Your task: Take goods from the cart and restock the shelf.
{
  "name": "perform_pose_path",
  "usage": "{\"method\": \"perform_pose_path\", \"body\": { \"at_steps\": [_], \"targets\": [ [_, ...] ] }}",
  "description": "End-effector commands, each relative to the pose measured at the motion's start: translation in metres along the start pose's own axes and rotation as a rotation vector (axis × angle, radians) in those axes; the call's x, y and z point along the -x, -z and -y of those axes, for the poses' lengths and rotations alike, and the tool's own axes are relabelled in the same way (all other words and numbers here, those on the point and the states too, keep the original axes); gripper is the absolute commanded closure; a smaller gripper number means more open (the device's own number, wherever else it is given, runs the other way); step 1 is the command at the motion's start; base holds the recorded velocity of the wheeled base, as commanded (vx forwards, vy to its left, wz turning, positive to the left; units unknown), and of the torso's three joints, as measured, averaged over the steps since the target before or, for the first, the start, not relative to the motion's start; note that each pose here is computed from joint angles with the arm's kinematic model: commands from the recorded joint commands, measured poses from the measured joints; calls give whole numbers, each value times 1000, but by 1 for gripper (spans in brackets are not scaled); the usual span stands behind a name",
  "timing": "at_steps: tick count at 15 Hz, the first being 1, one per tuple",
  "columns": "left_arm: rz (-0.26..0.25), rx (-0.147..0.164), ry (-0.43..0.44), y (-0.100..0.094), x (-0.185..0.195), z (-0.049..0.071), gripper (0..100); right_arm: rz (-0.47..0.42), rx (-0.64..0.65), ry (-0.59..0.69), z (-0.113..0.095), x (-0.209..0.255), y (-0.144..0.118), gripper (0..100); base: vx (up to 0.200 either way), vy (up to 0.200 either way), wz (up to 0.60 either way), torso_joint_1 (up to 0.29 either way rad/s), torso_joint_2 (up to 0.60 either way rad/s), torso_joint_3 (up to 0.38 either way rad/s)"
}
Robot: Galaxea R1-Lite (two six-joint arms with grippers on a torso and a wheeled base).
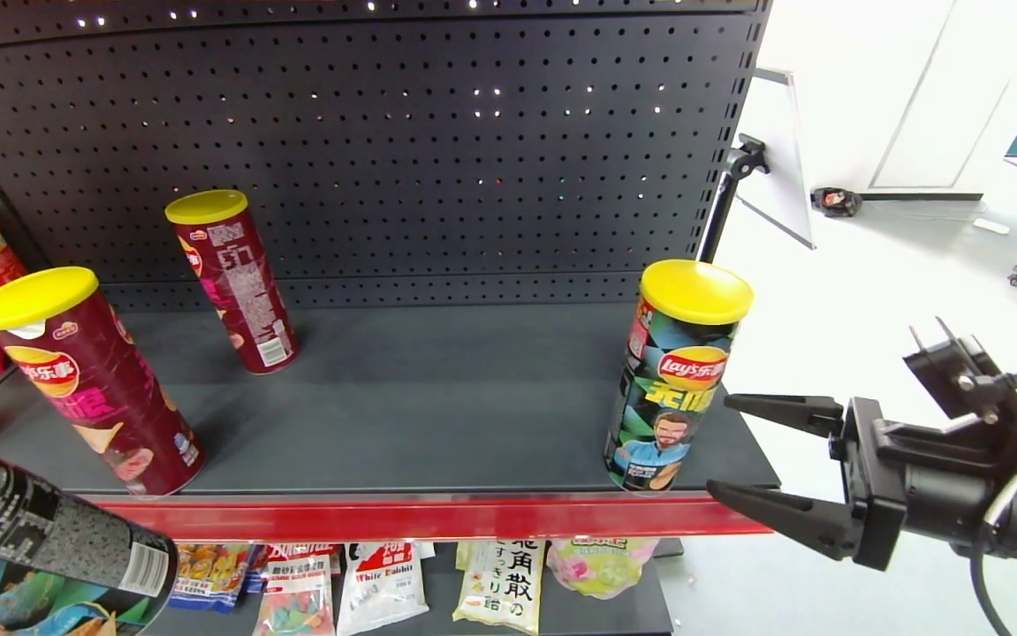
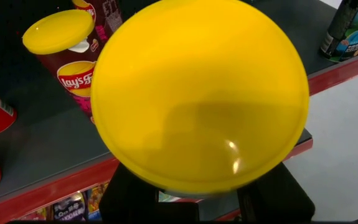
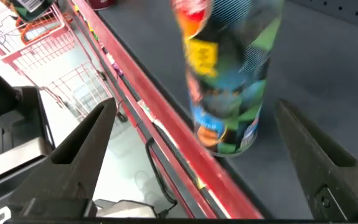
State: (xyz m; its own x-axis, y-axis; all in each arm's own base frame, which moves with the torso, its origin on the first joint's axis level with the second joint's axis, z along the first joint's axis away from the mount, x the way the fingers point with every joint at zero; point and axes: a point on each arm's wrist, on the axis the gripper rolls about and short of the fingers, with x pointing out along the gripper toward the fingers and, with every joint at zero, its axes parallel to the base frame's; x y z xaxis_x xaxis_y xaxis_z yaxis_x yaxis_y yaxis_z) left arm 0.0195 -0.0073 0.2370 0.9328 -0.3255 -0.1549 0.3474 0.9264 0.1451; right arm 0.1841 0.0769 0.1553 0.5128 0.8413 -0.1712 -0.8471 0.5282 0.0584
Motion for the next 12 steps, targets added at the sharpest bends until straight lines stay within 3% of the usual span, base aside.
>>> {"method": "perform_pose_path", "body": {
  "at_steps": [1,3,6,9,12],
  "targets": [
    [-2,1,1,-1,-1,-1,100,23,18,13,-16,22,4,0,0,0,0,0,0,0],
    [2,-1,2,-10,-5,-4,100,23,18,101,-26,43,15,0,0,0,0,0,0,0],
    [-11,4,19,-26,-18,-11,100,126,27,529,-39,82,13,0,0,0,0,0,0,0],
    [-23,5,46,-29,-27,-13,100,236,45,885,-56,111,6,0,0,0,0,0,0,0],
    [-32,13,81,-29,-33,-14,100,193,39,1045,-83,140,8,0,0,0,0,0,0,0]
  ]
}}
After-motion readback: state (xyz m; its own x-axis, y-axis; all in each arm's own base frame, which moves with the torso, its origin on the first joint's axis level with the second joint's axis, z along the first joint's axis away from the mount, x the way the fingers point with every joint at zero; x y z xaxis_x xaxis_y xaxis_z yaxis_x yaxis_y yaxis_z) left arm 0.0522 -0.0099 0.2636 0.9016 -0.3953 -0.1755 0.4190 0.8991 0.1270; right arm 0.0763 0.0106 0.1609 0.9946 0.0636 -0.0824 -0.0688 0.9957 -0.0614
